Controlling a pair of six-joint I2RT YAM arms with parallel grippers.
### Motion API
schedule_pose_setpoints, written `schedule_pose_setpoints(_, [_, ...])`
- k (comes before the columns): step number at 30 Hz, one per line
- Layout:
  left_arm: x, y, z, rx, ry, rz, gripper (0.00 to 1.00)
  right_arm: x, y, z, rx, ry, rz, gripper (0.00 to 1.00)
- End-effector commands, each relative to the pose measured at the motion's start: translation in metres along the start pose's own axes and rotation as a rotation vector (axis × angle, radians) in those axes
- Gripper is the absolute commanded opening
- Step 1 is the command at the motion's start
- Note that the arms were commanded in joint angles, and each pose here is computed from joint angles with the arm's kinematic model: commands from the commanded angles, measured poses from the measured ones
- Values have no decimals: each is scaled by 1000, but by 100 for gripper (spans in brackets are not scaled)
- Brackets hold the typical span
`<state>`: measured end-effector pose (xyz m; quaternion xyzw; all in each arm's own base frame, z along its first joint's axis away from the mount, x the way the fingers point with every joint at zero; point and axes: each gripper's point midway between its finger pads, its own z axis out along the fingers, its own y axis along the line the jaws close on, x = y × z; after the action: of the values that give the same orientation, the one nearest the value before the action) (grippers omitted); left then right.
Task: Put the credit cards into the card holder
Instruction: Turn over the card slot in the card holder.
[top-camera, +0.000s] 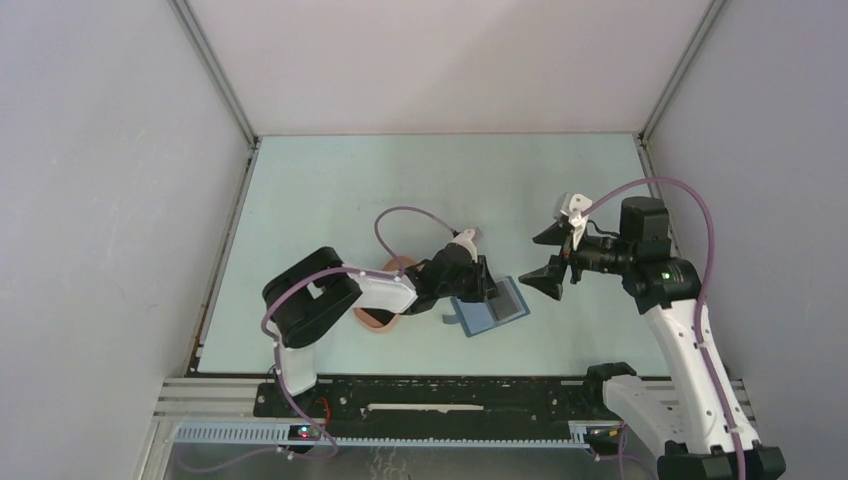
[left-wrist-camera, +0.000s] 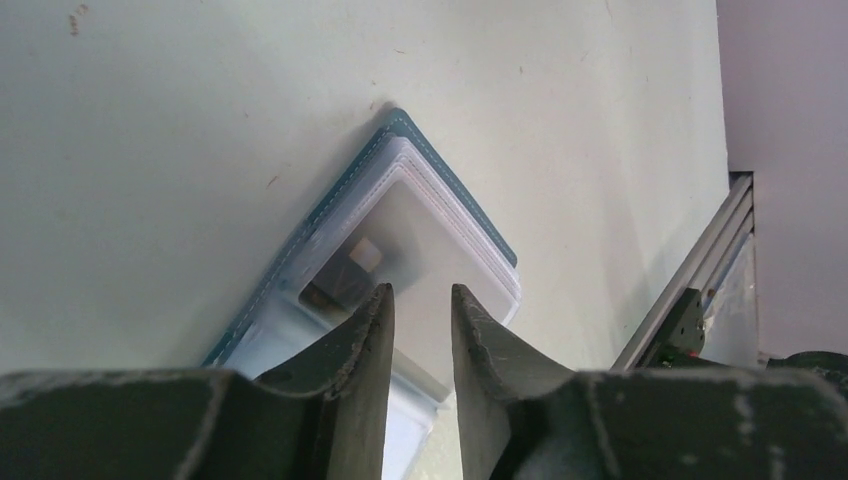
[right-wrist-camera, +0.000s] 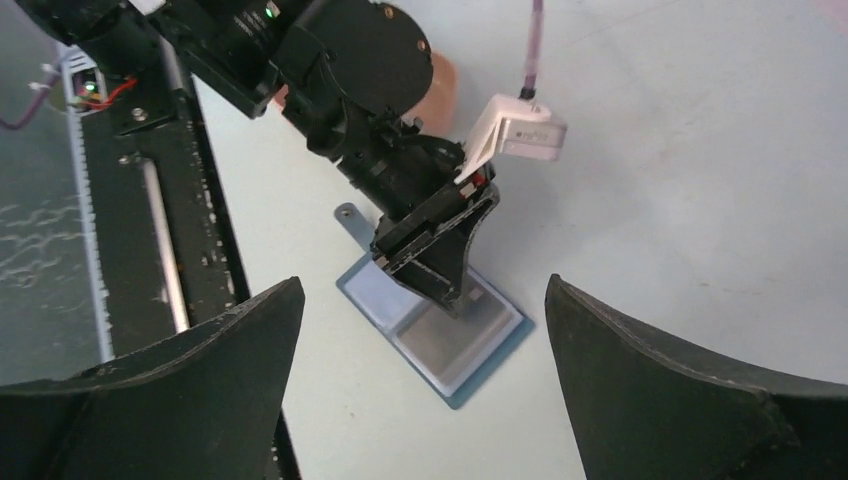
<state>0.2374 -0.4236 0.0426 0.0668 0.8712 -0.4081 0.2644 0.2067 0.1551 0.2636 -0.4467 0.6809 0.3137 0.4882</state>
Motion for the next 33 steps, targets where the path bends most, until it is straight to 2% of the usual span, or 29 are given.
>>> schedule_pose_setpoints(1, [-30,-20,-33,26,-87,107,35,1,9,6,-82,-19,77,100])
schedule_pose_setpoints(5, [-47,-33,-70,37,-157,184,41,7,12,6,-84,-17,71,100])
schedule_pose_setpoints(11, [-74,-37,-131,-32,-258,276,44,8,8,3,-44,-4,53,100])
schedule_pose_setpoints(18, [-114,-51,-206,-139,-353,414,74,11,2,4,-12,10,50,100])
schedule_pose_setpoints(24, [-136,-26,-260,-292,-470,477,100,14,7,9,-38,30,38,100])
schedule_pose_setpoints(29, [-126,11,-285,-391,-512,434,100,18,9,12,-51,47,31,100])
schedule_pose_setpoints(33, [-124,22,-307,-402,-571,410,100,18,10,11,-48,46,26,100])
